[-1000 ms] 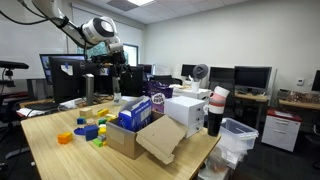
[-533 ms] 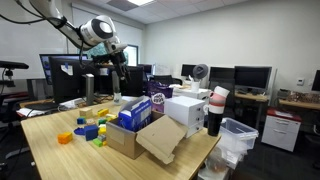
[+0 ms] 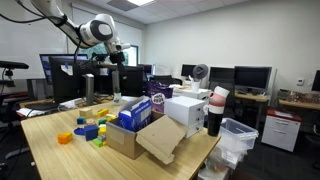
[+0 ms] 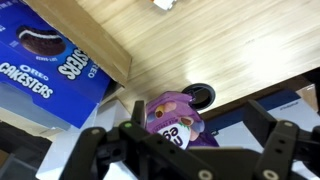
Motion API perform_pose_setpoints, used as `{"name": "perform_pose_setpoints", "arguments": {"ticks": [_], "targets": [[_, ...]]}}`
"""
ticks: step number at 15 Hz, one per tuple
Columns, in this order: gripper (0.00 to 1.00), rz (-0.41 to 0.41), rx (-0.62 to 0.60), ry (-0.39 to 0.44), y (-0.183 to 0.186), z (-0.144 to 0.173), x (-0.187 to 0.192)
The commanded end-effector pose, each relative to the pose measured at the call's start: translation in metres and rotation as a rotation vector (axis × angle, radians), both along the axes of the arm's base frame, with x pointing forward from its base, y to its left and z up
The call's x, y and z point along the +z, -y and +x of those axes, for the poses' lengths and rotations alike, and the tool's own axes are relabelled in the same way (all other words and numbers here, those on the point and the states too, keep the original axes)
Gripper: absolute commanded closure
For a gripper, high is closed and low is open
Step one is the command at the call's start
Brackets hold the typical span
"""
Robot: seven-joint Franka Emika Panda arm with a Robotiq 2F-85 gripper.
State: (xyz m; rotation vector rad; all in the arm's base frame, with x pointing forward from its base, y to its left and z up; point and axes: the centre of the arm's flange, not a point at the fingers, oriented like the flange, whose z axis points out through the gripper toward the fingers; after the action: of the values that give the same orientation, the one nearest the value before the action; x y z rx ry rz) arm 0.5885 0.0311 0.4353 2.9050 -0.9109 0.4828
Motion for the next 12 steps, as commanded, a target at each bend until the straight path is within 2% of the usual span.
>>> {"name": "perform_pose_setpoints", "arguments": {"ticks": [1,4,5,6,7,8,11,12], "targets": [[0.00,0.052,0.184,-0.036,0.003,-0.003,0.003],[0.00,0.099,0.379,-0.080,-0.004,0.000,0.002],[0.00,0.100,0.406,-0.101,-0.007,0.003,0.000],[0.00,0.116,0.488,-0.138,-0.012,0.004,-0.002],[0.00,0.106,0.512,-0.183,-0.018,0.006,-0.004],[0.00,0.089,0.565,-0.265,-0.026,0.009,-0.008],[0.00,0.039,0.633,-0.379,-0.033,0.011,-0.014],[0.00,0.000,0.637,-0.404,-0.036,0.013,-0.015]]}}
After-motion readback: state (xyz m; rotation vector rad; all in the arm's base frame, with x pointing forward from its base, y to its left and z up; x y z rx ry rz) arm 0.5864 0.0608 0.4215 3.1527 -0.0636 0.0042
